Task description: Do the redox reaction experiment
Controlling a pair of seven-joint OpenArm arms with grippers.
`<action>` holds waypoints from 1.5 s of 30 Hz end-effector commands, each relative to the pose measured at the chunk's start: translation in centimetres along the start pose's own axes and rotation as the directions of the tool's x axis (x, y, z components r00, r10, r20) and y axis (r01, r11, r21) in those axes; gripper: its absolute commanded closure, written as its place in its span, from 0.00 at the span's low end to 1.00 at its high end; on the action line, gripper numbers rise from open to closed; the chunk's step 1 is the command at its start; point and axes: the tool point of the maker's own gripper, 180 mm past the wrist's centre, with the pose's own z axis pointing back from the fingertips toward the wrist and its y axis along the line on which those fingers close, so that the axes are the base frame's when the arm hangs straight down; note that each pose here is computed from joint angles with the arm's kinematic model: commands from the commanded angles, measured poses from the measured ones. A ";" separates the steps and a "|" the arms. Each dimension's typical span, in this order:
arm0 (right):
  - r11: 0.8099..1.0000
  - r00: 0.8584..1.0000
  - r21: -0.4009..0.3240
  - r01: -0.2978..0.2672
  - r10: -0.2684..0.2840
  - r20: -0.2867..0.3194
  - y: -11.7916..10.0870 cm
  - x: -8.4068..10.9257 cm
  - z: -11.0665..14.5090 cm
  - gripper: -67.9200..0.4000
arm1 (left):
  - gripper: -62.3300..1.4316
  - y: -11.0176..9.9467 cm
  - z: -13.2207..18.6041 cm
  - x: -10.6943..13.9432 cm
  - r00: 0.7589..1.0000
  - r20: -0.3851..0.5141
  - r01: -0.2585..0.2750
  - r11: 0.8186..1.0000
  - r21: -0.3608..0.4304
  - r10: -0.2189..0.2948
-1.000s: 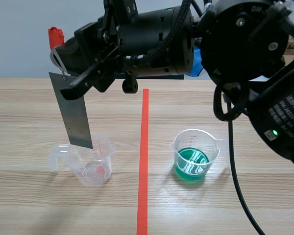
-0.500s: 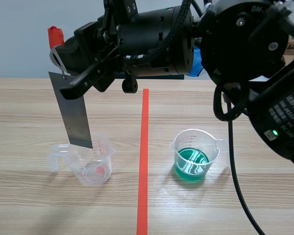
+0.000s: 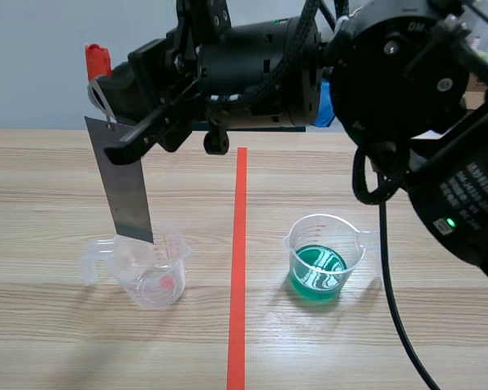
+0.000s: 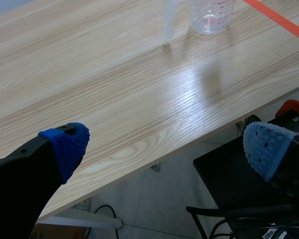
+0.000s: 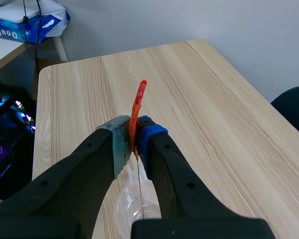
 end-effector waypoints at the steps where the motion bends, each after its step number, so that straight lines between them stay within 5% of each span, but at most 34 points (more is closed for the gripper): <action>1: 1.000 1.000 -0.001 0.005 -0.005 0.024 -0.4 0.5 -0.1 0.99 | 0.00 -0.1 -0.2 0.6 1.000 0.027 -0.006 1.000 0.001 0.006; 23: 0.998 0.998 -0.036 -0.044 0.042 -0.055 -2.0 -5.7 -2.7 0.99 | 0.00 -0.1 -0.1 0.4 1.000 0.020 -0.007 1.000 0.001 0.007; 45: 0.976 0.974 -0.014 -0.217 0.215 -0.076 -0.8 -6.8 -4.3 0.99 | 0.00 -0.1 -0.1 0.4 1.000 0.021 -0.007 1.000 0.001 0.007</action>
